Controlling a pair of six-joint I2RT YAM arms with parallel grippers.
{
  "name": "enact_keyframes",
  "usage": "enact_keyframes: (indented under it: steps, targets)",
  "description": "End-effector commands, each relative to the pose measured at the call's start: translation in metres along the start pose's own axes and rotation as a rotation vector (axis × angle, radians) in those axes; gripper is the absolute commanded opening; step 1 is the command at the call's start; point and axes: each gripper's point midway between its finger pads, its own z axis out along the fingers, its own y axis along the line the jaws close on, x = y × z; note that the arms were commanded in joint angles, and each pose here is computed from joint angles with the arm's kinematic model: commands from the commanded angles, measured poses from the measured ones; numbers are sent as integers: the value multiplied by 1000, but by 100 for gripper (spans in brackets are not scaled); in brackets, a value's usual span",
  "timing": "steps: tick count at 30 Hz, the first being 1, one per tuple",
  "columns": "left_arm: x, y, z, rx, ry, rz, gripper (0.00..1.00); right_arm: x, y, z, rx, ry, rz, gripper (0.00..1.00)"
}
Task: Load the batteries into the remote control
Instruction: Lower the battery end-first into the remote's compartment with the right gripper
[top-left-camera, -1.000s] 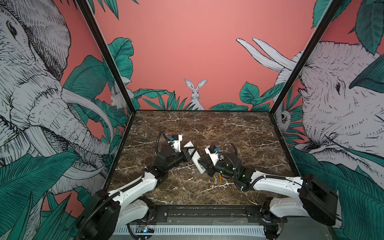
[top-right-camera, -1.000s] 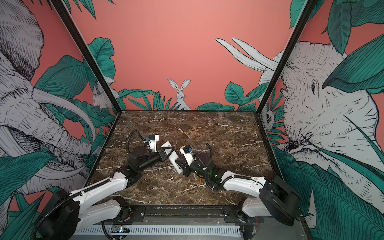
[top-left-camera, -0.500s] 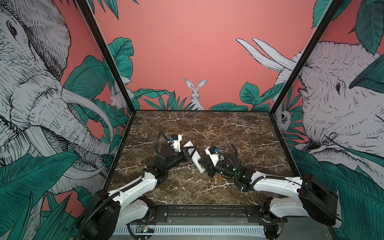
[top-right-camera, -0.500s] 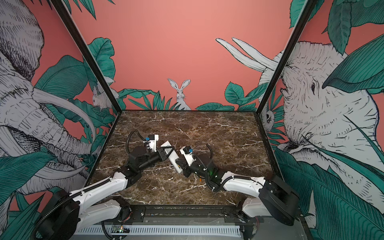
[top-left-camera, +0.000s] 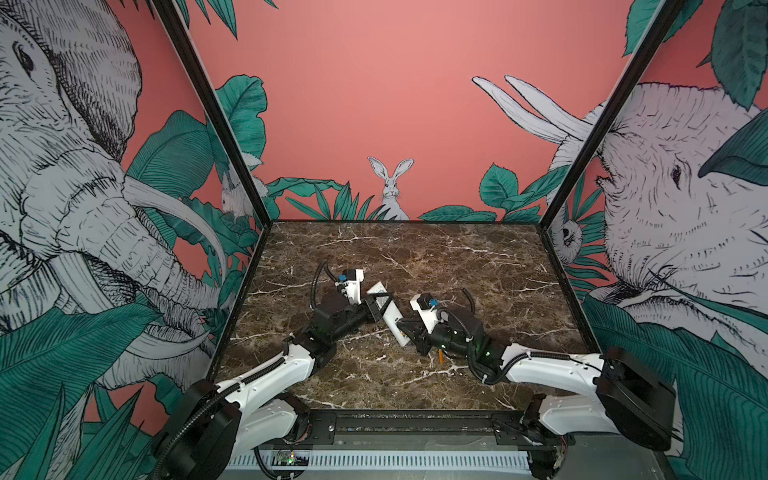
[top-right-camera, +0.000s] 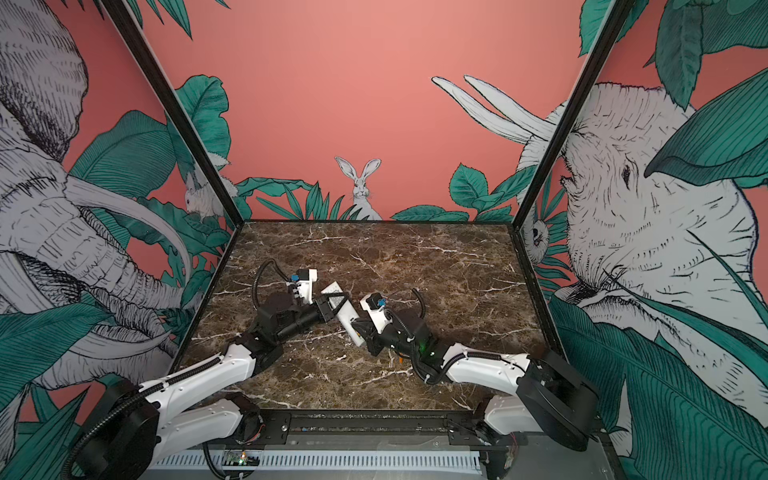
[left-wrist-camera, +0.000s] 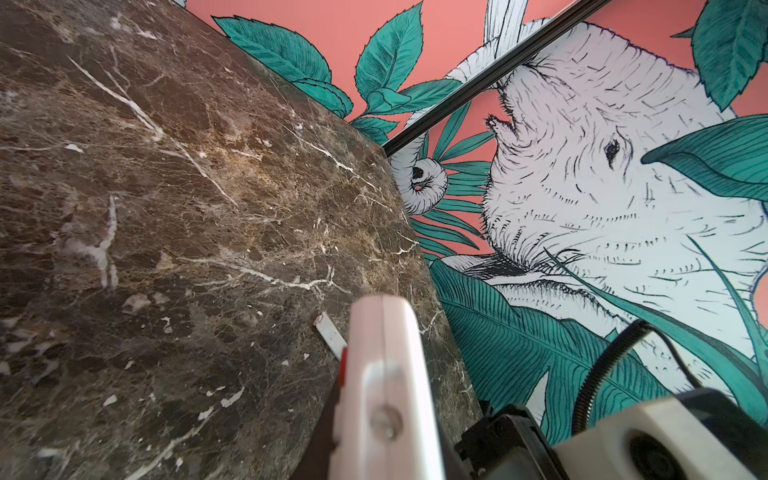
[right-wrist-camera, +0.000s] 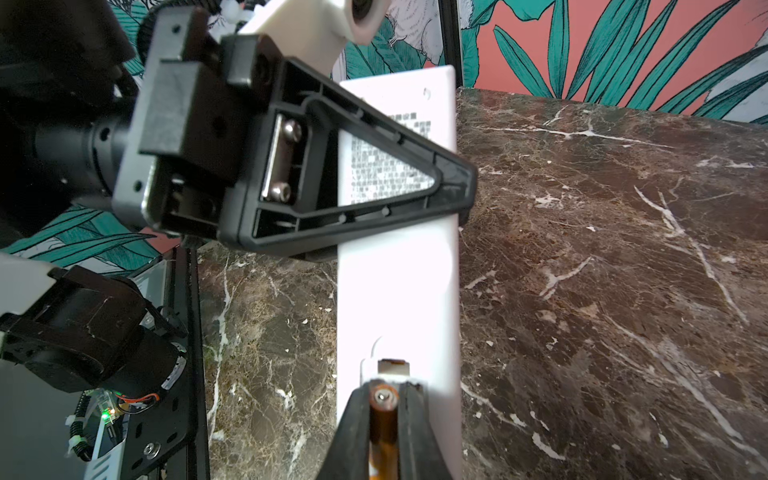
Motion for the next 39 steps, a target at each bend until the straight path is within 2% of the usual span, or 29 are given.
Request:
enact_keyframes:
  steps: [1,26,33,39]
  targets:
    - [-15,-23,-5,85,-56,10,0,5,5,2,-28,14,-5,16]
    - [-8,-18,-4,77,-33,12,0,-1,7,-10,-15,35,-57,34]
    - [-5,-16,-5,77,-22,12,0,-9,11,-20,-15,44,-100,40]
    - [-1,-14,-5,70,-8,19,0,-5,14,-34,-12,121,-196,42]
